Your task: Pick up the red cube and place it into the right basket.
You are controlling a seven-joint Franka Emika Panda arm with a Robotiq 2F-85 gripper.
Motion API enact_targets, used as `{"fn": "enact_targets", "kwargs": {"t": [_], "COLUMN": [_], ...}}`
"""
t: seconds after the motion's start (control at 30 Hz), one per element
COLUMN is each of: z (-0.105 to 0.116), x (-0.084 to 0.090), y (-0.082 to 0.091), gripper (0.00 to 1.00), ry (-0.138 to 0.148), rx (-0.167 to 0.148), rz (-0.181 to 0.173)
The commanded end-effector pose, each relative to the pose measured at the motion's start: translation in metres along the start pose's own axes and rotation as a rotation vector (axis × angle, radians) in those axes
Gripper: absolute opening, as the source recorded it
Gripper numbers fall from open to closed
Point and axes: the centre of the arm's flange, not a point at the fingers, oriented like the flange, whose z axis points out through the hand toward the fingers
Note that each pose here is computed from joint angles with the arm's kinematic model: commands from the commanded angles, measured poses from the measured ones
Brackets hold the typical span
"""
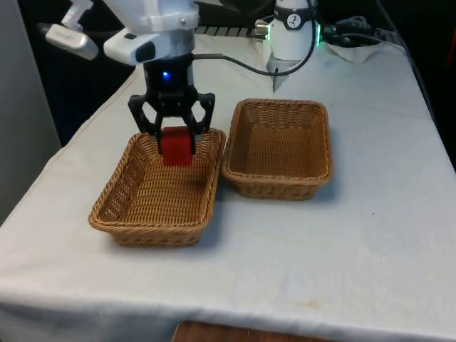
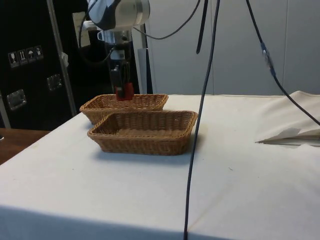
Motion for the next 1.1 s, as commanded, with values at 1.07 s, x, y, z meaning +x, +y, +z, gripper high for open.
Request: {"fn": "enact_targets", "kwargs": {"t": [1.07], "z": [0.050], "x": [-0.010], "y": [0.016], "gripper": [0.32], "ry": [0.001], "rx": [-0.026], "rz": [0.044]}}
